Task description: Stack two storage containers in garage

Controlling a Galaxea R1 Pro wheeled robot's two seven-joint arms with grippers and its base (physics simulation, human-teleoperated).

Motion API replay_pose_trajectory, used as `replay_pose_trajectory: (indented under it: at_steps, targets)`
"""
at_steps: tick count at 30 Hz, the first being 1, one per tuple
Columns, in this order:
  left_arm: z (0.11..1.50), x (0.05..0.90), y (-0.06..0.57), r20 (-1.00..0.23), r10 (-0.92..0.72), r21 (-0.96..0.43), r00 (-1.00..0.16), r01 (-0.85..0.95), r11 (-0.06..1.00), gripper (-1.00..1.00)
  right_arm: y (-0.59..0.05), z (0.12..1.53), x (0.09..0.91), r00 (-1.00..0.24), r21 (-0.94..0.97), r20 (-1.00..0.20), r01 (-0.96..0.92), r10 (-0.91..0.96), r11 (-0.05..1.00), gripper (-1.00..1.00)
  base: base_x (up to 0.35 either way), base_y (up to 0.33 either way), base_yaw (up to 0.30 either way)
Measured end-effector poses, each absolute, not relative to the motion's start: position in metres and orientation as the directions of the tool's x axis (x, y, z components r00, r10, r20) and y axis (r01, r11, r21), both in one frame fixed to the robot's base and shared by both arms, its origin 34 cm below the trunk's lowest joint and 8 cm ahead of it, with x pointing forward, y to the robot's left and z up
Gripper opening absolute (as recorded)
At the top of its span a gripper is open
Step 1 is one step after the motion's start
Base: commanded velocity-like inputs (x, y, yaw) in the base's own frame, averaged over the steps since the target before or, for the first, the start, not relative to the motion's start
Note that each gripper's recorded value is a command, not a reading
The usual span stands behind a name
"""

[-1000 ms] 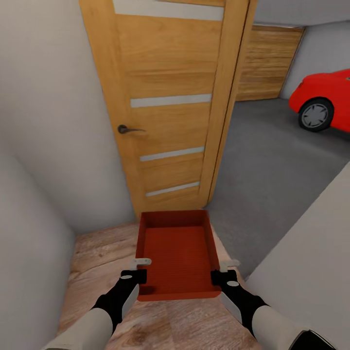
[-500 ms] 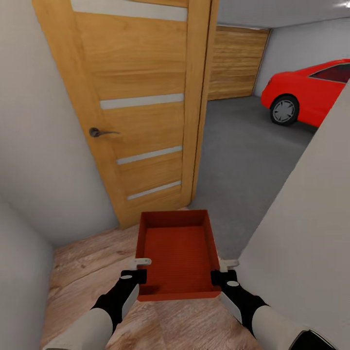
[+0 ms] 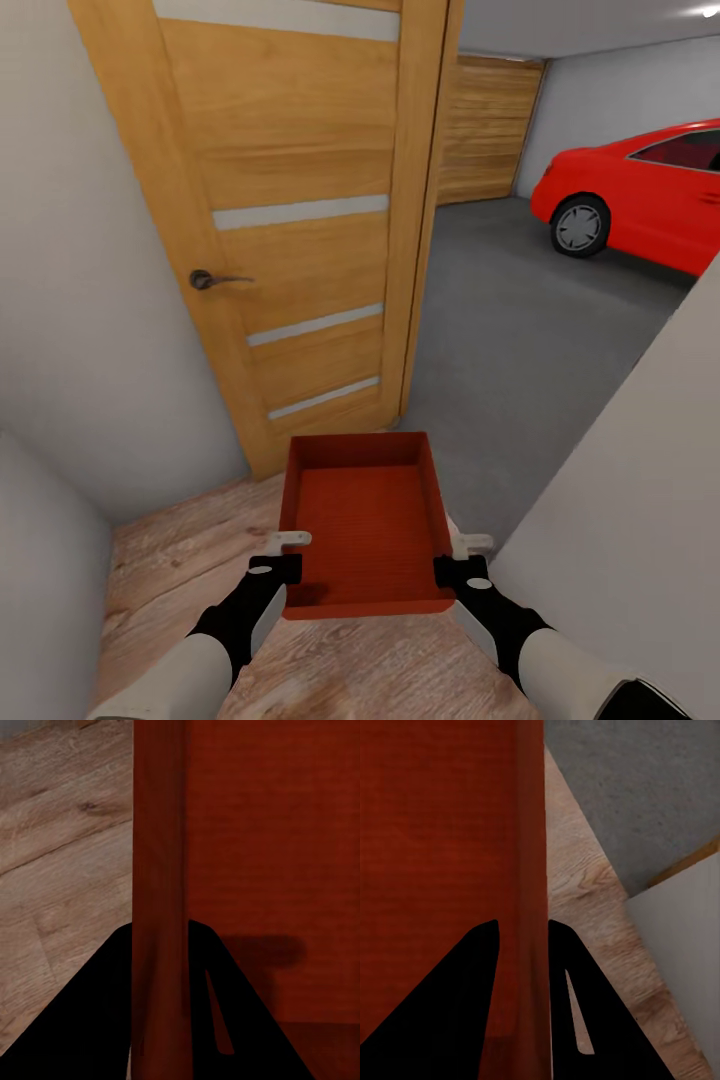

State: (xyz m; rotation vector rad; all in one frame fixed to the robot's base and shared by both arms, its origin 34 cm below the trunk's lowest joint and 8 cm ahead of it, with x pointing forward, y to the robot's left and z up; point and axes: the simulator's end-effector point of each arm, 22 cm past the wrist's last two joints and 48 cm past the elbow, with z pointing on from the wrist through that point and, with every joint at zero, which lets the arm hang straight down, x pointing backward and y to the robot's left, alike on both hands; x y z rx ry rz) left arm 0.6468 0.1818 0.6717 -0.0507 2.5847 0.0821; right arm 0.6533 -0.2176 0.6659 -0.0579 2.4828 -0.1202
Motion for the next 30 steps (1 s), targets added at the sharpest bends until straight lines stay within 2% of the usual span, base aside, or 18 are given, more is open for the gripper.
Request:
replay_pose_trajectory:
  at_steps: [21,26,30]
  targets:
    - [0.668,0.6447,0.1818,-0.522,-0.02,0.049,-0.853,-0.053,0.997,-1.0,-0.2177,0.6623,0.6512,-0.796,-0.101,-0.601,-0.013,-0.072,0.995,-1.0,0.173,0.286,-0.249]
    - [0.6669,0.6441,0.1815,-0.52,-0.02,0.049,-0.854,-0.053,0.997,-1.0,-0.2179,0.6612,0.6507,-0.797,-0.102,-0.599,-0.013,-0.072,0.995,-1.0,0.154,0.159,-0.264]
    - [0.6664,0.6439,0.1819,-0.519,-0.02,0.049,-0.855,-0.053,0.997,-1.0,-0.2176,0.6607,0.6506,-0.798,-0.101,-0.598,-0.014,-0.072,0.995,-1.0,0.033,0.022,-0.073]
